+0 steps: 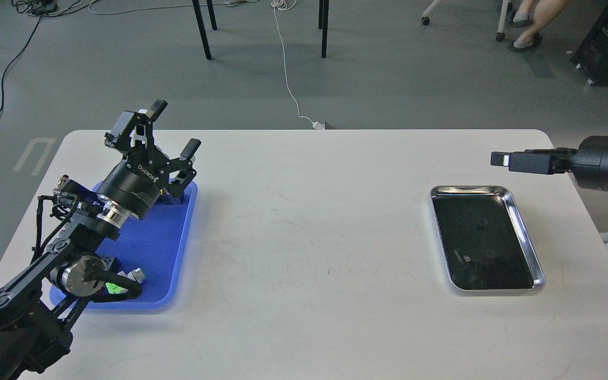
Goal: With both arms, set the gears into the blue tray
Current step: 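Reach the right gripper down into the metal tray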
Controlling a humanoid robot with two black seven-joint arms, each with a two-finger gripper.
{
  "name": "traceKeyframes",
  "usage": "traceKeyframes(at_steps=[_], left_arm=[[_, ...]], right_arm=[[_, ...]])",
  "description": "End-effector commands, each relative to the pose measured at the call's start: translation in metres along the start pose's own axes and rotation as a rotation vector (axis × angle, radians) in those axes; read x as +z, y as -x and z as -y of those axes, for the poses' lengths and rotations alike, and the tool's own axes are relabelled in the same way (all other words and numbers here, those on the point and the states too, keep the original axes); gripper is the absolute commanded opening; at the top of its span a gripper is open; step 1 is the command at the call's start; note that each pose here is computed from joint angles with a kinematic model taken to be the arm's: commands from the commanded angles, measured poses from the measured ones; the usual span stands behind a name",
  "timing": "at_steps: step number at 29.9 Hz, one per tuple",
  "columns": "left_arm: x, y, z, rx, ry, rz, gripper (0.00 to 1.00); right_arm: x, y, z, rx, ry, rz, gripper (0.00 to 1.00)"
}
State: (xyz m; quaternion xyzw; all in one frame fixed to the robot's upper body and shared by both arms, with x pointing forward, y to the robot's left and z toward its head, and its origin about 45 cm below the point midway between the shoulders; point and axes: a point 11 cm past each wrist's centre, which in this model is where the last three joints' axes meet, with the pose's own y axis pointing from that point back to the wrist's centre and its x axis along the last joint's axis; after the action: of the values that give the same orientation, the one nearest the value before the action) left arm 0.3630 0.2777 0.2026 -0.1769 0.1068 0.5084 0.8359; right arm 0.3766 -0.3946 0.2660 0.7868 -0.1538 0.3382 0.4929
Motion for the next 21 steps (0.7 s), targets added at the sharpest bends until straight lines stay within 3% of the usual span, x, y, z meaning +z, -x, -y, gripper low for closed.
traceKeyframes(at_steps=[1, 21], left_arm=[[0.0, 0.001, 0.0, -0.003, 0.0, 0.0, 0.98], [-0.003, 0.001, -0.001, -0.001, -0.003, -0.006, 0.98]], right_arm=[[-0.002, 0.009, 0.009, -0.087, 0.022, -0.061, 0.99], [0.009, 0.041, 0.067, -0.347, 0.135, -0.284, 0.94]])
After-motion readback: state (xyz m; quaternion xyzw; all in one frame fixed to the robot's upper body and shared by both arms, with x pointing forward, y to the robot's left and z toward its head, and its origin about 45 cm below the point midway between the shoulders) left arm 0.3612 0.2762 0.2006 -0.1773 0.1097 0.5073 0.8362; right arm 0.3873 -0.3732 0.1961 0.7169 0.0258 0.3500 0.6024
